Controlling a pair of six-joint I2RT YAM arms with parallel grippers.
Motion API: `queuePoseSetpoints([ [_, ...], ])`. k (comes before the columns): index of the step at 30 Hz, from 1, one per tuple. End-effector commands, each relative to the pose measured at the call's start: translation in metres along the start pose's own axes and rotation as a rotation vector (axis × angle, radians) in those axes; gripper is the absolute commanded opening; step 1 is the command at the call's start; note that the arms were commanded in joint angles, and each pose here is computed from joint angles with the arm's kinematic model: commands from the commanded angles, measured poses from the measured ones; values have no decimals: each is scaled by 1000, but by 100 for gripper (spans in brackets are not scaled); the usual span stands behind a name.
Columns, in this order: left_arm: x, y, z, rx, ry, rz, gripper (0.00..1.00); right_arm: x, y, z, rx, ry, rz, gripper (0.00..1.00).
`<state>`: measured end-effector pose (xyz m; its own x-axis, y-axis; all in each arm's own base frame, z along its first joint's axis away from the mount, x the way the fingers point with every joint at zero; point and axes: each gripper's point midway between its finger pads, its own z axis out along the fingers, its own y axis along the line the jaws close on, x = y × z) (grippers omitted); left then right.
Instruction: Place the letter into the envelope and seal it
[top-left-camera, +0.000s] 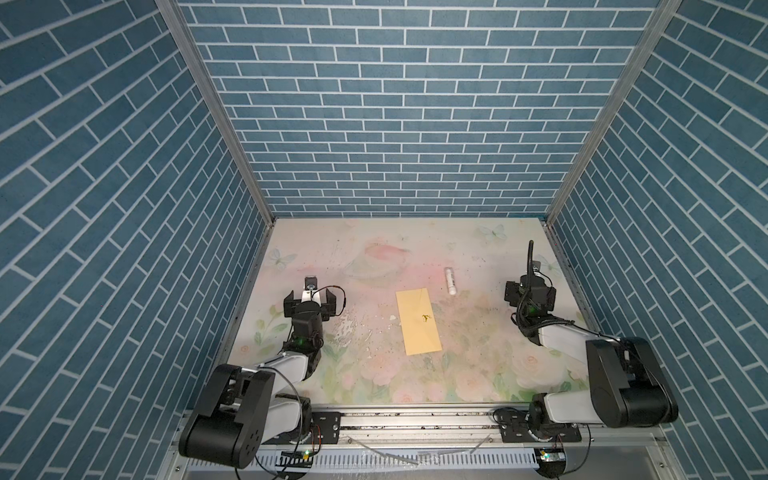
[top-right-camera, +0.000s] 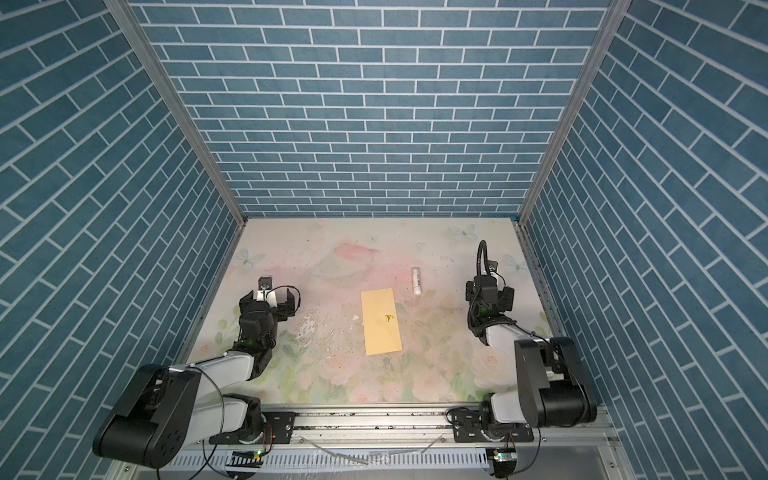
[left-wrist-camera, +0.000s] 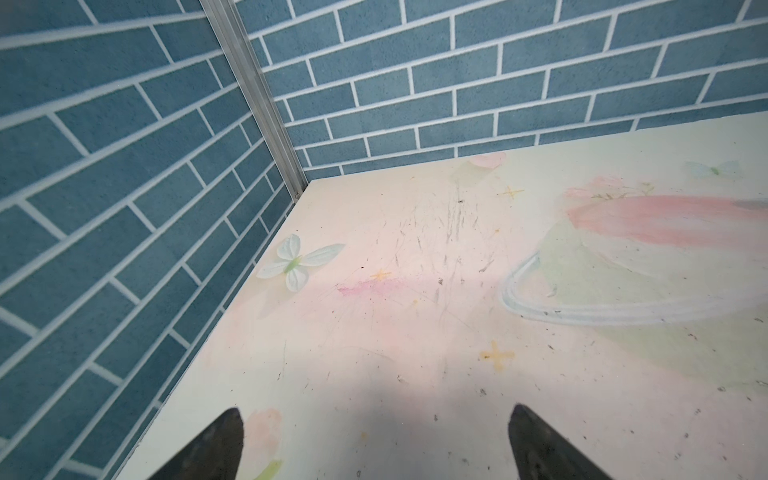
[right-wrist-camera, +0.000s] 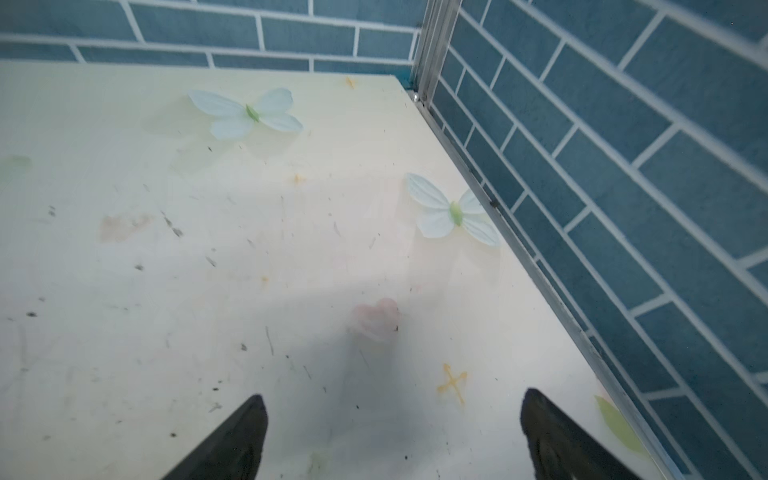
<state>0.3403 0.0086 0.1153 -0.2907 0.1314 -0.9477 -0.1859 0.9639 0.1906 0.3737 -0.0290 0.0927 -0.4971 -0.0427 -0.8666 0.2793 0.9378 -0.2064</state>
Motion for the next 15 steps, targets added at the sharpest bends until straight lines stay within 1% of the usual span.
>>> queuePoseSetpoints([
  [1, -20, 1, 10, 19, -64, -18, 100, -26, -3, 4, -16, -145, 25, 94],
  [4, -14, 2, 18, 23, -62, -30, 100, -18, -4, 14, -51, -108, 58, 93],
  [7, -6, -2, 31, 37, -31, -35, 100, -15, -3, 18, -104, -92, 84, 91],
  [10, 3, -9, 40, 63, 3, -16, 100, -10, -4, 19, -167, -106, 125, 91],
  [11, 4, -10, 41, 72, 29, -16, 100, -4, -2, 19, -190, -121, 132, 90],
  [12, 3, -10, 43, 73, 31, -18, 100, -7, 1, 17, -212, -157, 130, 90],
  [13, 3, -9, 46, 70, 28, -15, 100, -4, 2, 16, -217, -135, 125, 90],
  [14, 5, -10, 48, 72, 58, -17, 100, -6, 2, 17, -226, -149, 130, 92],
  [15, 3, -10, 52, 78, 72, -20, 100, -6, 2, 18, -222, -134, 123, 95],
])
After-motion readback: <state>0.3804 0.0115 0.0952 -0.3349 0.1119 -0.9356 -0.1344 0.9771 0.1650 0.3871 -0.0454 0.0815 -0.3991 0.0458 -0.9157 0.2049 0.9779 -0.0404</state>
